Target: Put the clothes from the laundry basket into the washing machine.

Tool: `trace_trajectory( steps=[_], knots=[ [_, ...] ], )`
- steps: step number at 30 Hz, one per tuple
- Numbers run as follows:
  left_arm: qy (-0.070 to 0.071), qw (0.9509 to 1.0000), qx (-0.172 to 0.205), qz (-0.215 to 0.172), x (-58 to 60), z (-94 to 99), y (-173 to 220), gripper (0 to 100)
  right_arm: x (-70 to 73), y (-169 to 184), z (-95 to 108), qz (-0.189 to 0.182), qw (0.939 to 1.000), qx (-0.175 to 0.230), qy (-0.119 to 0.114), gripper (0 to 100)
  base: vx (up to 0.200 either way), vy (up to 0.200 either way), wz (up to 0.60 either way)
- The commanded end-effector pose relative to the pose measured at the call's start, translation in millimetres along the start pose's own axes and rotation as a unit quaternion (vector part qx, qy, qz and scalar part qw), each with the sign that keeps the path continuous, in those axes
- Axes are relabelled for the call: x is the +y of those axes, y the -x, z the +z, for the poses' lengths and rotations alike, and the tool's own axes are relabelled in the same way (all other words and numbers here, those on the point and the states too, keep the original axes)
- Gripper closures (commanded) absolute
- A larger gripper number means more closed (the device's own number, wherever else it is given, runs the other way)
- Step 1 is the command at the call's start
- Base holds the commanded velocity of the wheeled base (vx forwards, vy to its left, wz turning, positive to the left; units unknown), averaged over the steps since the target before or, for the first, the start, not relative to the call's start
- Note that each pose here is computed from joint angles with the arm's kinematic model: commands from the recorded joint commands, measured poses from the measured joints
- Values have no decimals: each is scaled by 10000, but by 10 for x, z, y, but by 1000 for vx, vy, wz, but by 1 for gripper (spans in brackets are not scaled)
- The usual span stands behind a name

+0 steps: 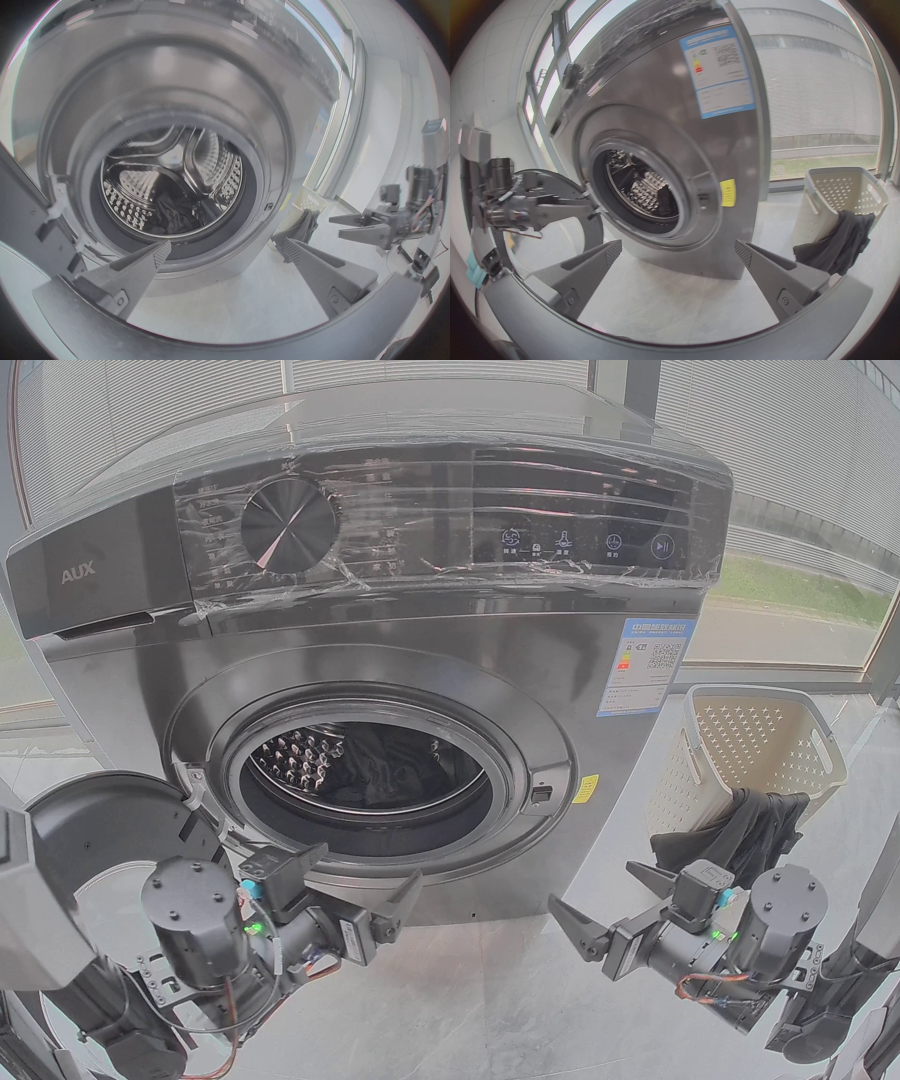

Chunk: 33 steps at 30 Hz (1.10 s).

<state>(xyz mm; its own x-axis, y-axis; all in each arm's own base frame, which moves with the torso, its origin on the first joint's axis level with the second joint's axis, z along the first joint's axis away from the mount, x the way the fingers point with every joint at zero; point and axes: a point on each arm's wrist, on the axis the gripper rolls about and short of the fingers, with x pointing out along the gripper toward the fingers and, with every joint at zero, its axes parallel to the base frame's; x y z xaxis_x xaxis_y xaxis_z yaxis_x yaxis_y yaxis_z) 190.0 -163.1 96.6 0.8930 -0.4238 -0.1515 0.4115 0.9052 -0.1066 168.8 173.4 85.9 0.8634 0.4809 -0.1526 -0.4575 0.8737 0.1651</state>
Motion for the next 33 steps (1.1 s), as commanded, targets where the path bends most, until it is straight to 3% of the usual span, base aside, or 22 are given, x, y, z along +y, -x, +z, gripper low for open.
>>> trace_trajectory(
  steps=[1,8,16,20,25,33],
  knots=[
    [176,9991,-375,-106,62,160,377,0,-230,80,104,-438,9989,-160,15,0,0,0,0],
    [124,9991,-392,103,116,141,536,0,-298,113,139,-686,9974,-239,31,0,0,0,0],
    [27,9994,-250,243,175,48,661,0,-260,141,151,-633,9976,-278,23,0,0,0,0],
    [69,9979,-504,407,181,112,700,0,-256,243,153,-590,9979,-263,56,0,-200,0,0],
    [-35,9965,-775,320,166,211,808,0,-261,420,225,-628,9970,-439,78,0,-200,0,0],
    [-57,9963,-796,327,173,232,852,0,-332,638,232,-936,9951,-323,1,0,-200,0,0]
  ],
)
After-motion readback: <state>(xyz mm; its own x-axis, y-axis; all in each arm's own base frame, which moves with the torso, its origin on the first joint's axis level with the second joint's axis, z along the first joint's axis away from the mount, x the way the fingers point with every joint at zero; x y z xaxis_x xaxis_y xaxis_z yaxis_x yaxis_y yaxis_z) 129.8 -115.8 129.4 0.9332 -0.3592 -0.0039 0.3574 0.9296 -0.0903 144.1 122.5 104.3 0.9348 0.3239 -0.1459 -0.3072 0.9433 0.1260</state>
